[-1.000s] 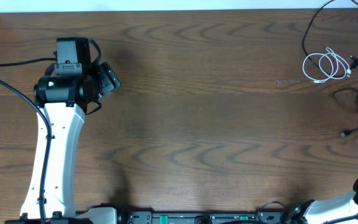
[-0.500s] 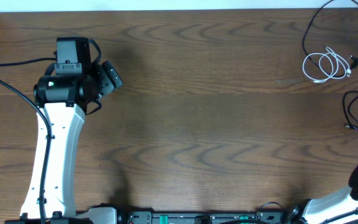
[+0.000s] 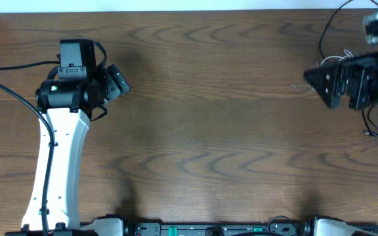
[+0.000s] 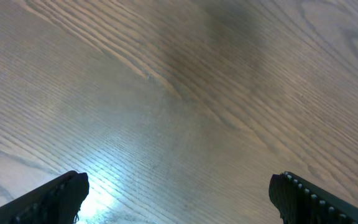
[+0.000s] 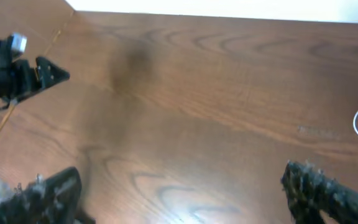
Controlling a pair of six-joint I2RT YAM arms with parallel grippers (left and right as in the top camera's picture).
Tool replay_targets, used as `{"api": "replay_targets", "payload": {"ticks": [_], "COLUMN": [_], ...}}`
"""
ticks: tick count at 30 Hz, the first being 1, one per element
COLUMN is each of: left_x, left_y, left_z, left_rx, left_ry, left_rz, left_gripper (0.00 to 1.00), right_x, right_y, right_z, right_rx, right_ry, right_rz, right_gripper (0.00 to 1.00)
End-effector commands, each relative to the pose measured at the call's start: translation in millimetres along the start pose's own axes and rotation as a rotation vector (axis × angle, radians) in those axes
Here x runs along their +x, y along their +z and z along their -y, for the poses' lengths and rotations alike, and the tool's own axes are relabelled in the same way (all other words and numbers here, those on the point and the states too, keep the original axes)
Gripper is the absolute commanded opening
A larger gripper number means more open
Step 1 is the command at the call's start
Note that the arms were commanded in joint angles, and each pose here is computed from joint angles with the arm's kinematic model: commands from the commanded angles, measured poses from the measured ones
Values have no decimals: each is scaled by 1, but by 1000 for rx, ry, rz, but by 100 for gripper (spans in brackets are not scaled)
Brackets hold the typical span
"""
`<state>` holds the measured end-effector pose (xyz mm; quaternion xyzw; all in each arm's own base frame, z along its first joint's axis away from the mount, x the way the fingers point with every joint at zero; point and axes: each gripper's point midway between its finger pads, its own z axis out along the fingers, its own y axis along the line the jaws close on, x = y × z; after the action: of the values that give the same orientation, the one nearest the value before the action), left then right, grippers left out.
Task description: Untangle cables
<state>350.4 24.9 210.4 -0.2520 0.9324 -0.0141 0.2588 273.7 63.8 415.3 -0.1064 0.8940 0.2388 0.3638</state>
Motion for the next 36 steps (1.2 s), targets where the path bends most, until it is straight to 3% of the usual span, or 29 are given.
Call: {"api": "replay_targets", "payload": {"ticks": [1, 9, 16, 22, 29, 36], "left_x": [-4, -4, -4, -4, -4, -4], "left_y": [-1, -1, -1, -1, -1, -1], "left_z": [-3, -3, -3, -3, -3, -3], "left_rx": [-16, -16, -16, -16, -16, -16], "left_ry": [3, 3, 3, 3, 3, 3], "left_rz": [10, 10, 10, 10, 10, 10], "left_gripper": [98, 98, 98, 98, 98, 98], "right_x": [24, 60, 70, 128, 177, 204], "right_y": [-9, -13, 46, 84, 117, 132], "right_z": [11, 39, 63, 75, 89, 93], "right_rx": [108, 292, 273, 283, 289, 293], "right_ry": [22, 30, -170, -317, -357, -336], "right_rz": [-70, -111, 267, 528, 647, 663], "right_gripper": [99, 99, 99, 99, 99, 99]}}
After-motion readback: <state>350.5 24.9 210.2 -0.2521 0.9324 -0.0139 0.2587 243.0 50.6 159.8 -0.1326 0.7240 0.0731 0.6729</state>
